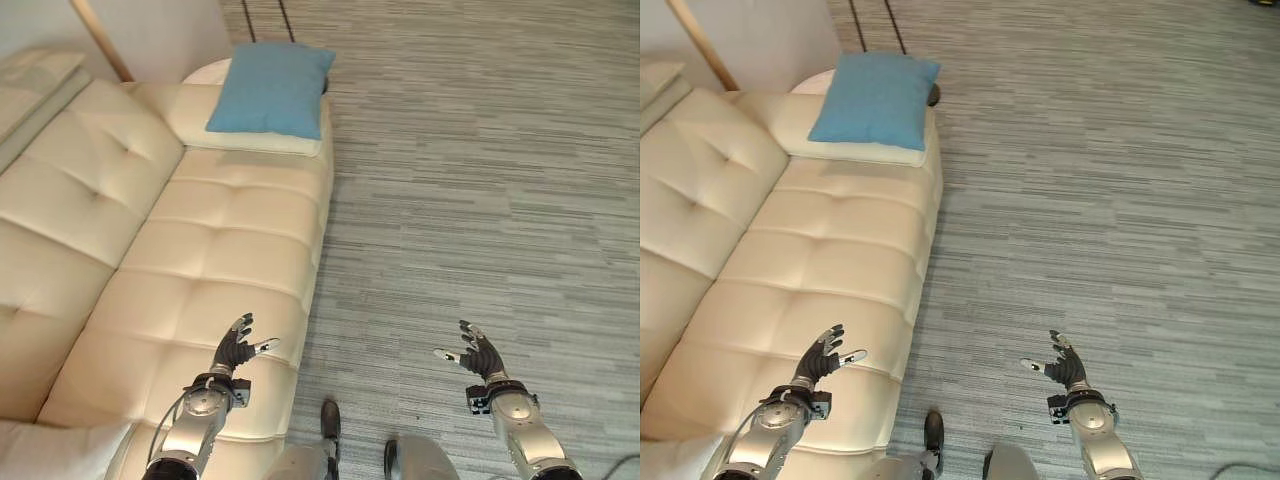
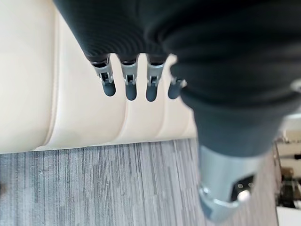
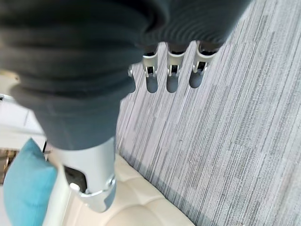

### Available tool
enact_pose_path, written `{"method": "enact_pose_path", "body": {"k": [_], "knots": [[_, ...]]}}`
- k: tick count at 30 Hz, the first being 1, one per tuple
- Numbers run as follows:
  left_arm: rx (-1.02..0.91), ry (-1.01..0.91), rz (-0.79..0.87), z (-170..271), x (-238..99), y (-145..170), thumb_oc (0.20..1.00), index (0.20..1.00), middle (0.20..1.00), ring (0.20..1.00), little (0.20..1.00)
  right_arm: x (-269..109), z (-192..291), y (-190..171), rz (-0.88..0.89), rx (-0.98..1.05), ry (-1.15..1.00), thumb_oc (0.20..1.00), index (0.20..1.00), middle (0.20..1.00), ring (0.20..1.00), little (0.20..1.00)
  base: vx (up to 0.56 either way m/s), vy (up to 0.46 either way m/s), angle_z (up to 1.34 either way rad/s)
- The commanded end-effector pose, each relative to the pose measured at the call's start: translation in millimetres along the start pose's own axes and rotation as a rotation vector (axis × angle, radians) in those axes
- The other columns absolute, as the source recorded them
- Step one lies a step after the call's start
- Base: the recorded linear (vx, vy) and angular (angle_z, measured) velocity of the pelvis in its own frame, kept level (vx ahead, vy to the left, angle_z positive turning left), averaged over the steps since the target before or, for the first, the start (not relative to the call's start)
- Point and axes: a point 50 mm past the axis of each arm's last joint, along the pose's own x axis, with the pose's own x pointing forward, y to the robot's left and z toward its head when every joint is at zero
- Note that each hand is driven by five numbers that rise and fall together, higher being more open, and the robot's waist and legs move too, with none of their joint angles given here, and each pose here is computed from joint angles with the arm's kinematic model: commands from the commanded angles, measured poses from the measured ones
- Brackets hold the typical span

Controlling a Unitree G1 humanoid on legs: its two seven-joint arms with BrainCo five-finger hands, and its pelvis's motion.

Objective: Pick up all the scattered cushions and arrange them neatly on the sofa.

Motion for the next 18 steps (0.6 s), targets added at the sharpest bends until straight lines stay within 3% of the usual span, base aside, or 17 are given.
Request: {"method": "enact_pose_path", "body": {"k": [1, 12, 18], "knots": [[-0.015, -0.097, 0.026, 18, 0, 6, 1.0, 1.0, 1.0, 1.0, 1.0, 8, 23, -8, -0.033, -0.001, -0.099, 1.0, 1.0, 1.0, 1.0, 1.0, 0.13, -0.089, -0.27], [-0.035, -0.116, -0.041, 24, 4, -15, 1.0, 1.0, 1.0, 1.0, 1.0, 3, 15, -9, -0.033, 0.008, -0.082, 1.0, 1.0, 1.0, 1.0, 1.0, 0.23, -0.177, 0.15], [-0.037, -0.107, -0.034, 23, 6, -17, 1.0, 1.0, 1.0, 1.0, 1.0, 4, 22, -22, -0.064, 0.0, -0.112, 1.0, 1.0, 1.0, 1.0, 1.0, 0.2, -0.033, 0.03]]}}
